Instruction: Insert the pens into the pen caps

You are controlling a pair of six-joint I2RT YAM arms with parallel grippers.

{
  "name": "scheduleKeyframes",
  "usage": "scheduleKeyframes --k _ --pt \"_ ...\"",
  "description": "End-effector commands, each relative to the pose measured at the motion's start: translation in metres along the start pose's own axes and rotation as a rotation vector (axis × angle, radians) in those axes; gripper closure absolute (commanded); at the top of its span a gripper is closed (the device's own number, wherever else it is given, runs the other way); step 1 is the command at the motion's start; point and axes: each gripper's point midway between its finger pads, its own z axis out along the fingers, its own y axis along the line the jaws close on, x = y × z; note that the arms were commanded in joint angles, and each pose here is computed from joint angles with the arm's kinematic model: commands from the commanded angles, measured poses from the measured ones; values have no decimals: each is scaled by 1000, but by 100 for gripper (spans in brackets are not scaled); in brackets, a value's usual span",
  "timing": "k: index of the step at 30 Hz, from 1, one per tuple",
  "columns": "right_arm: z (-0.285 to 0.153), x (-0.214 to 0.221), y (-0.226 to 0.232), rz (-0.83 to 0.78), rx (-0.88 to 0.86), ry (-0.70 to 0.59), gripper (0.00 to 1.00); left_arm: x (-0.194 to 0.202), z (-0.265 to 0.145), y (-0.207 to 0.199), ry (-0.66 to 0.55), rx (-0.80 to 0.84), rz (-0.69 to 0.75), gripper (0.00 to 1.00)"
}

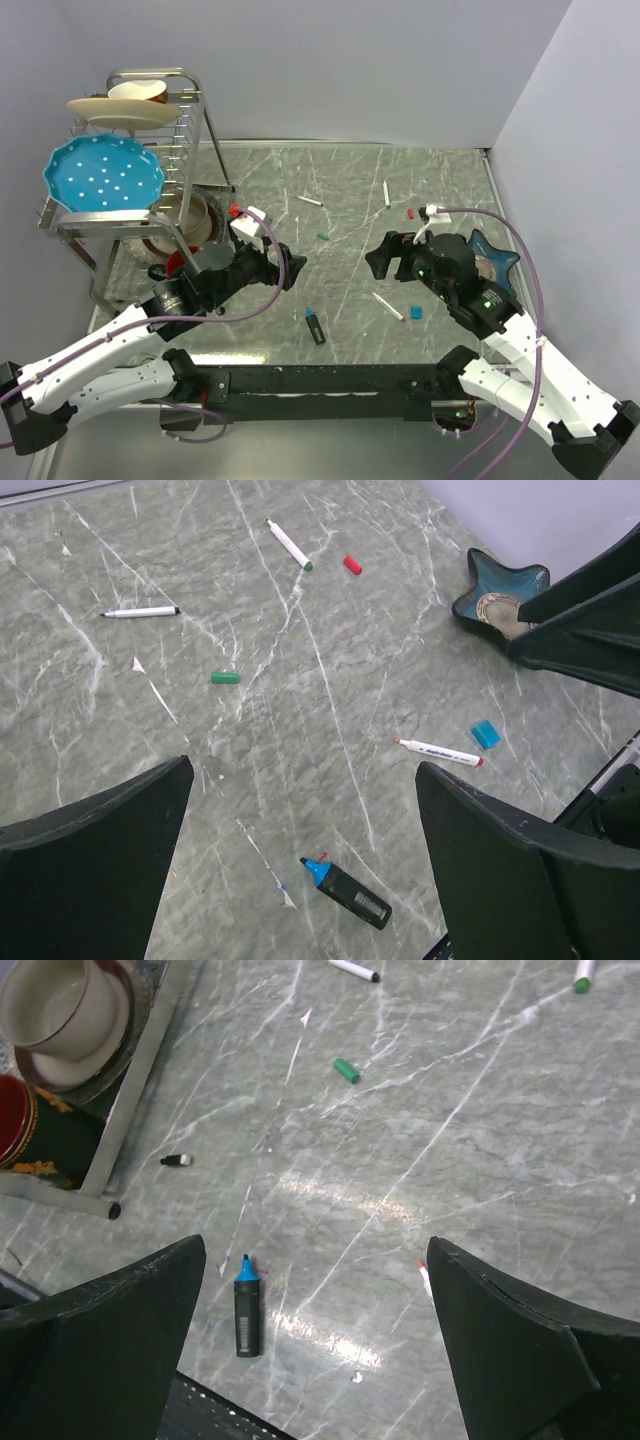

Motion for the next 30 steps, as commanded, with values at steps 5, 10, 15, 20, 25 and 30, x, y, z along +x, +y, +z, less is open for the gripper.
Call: scheduleKeyframes --k 5,10,15,20,25,30 --pt "0 -7 -14 60 96 -32 0 -27 -7 -9 -71 34 -27 1" --pt "14 28 -33 100 222 125 0 -28 -7 -12 -75 52 -33 1" --pt "31 68 -59 56 421 350 12 -28 -8 -15 -68 64 -36 0" --pt "45 104 -81 -5 541 505 25 -29 -10 -17 -65 75 -37 1" --pt "53 124 -79 -25 494 573 39 -33 -13 -18 -85 87 -42 1" --pt "59 146 -83 -47 480 644 44 -35 -16 -18 -98 92 -43 1"
